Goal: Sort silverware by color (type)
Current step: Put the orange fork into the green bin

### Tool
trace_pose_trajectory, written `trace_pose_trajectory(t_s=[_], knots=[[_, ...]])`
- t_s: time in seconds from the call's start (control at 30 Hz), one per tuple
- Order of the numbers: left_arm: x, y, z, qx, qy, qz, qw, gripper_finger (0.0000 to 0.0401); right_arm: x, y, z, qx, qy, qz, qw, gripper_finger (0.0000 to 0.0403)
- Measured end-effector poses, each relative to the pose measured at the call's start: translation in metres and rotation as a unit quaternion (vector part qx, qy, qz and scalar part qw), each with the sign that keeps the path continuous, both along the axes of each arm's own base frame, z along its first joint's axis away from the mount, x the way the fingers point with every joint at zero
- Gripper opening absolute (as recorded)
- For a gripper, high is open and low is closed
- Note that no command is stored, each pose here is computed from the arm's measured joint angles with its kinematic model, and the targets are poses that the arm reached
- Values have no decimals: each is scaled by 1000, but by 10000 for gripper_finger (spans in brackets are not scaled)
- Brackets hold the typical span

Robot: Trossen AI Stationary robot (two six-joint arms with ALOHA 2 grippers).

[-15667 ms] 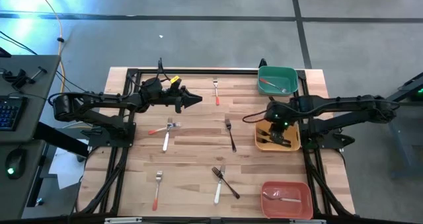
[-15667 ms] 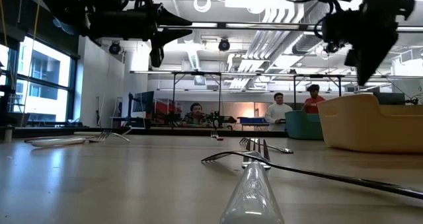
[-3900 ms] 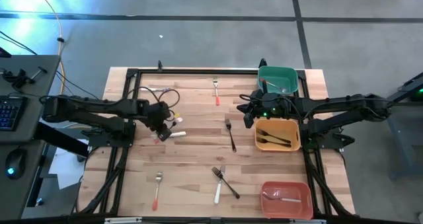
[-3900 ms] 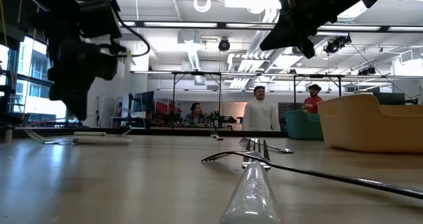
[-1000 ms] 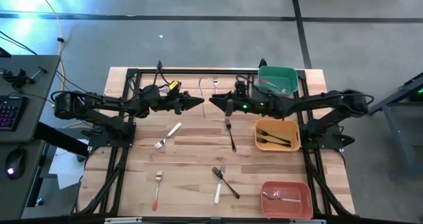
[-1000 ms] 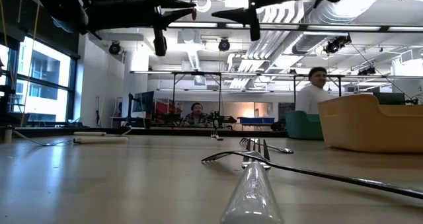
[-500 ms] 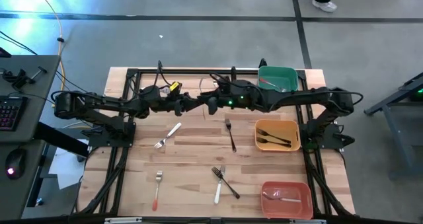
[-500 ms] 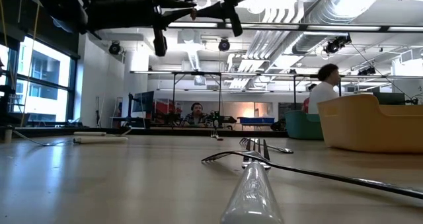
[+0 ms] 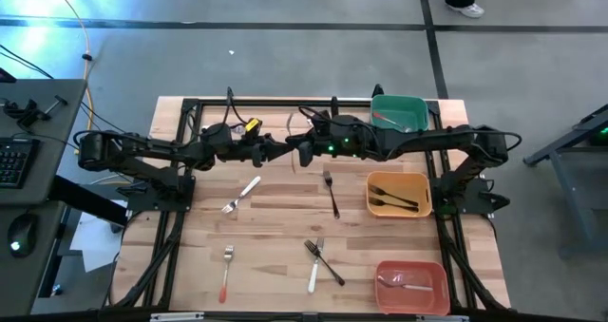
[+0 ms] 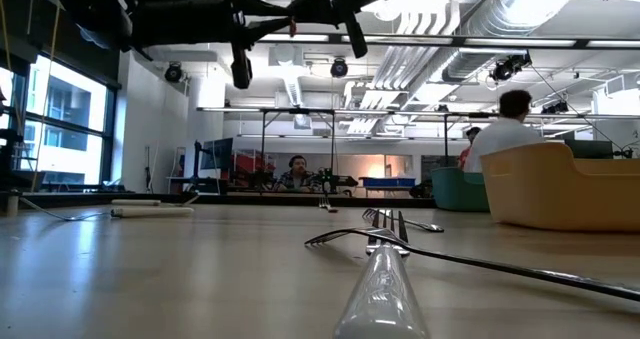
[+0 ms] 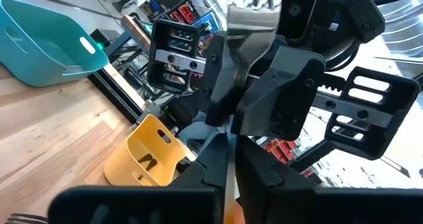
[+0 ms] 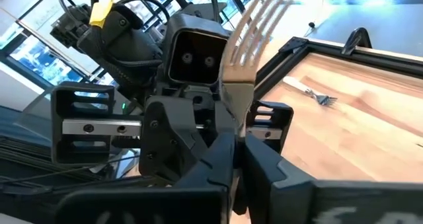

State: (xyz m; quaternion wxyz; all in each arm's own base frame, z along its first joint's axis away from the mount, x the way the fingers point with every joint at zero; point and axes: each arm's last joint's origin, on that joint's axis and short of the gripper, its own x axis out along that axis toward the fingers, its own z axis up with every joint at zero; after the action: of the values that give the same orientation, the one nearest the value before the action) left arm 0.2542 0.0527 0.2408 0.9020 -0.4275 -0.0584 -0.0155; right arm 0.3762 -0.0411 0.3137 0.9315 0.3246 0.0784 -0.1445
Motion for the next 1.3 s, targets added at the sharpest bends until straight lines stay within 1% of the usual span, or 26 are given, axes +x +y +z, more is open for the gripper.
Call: trace_pose_trajectory(t_s=[0.17, 0.33, 0.43, 0.5, 0.63, 0.7, 0.77, 0.8, 0.87, 0.97, 1.0, 1.1, 1.2, 1.3], knots=[[0, 0, 0, -2, 1, -1, 1000, 44, -1, -1, 0, -10, 6, -1, 1000, 1], [0, 0, -1, -3, 8, -3, 1000, 70, -11, -9, 7, -25, 18, -11, 999, 0], [0, 0, -2, -4, 11, -4, 1000, 79, -24, -16, 16, -44, 38, -29, 998, 0], [0, 0, -3, -2, 17, -2, 1000, 82, -36, -23, 21, -55, 63, -36, 996, 0], [0, 0, -4, -1, 20, -2, 1000, 81, -69, -37, 30, -83, 141, -54, 985, 0], [0, 0, -4, -2, 24, -2, 1000, 79, -92, -46, 30, -98, 206, -72, 971, 0], [0, 0, -6, -3, 31, -2, 1000, 77, -114, -56, 28, -108, 280, -91, 949, 0], [0, 0, -6, -4, 34, -2, 999, 77, -125, -61, 25, -113, 324, -98, 934, 0], [0, 0, -6, -4, 34, -2, 999, 76, -144, -72, 17, -128, 408, -101, 898, 0], [0, 0, -8, -6, 42, 1, 999, 76, -164, -88, 6, -158, 522, -76, 834, 0], [0, 1, -8, -6, 41, 2, 999, 76, -167, -95, 4, -165, 543, -68, 821, 0], [0, 1, -8, -2, 42, 3, 999, 76, -174, -116, -4, -175, 578, -52, 795, 0], [0, 1, -8, 2, 42, 4, 999, 76, -175, -140, -14, -186, 598, -44, 779, 0], [0, 1, -8, 2, 42, 4, 999, 76, -173, -160, -27, -195, 616, -24, 763, 0]])
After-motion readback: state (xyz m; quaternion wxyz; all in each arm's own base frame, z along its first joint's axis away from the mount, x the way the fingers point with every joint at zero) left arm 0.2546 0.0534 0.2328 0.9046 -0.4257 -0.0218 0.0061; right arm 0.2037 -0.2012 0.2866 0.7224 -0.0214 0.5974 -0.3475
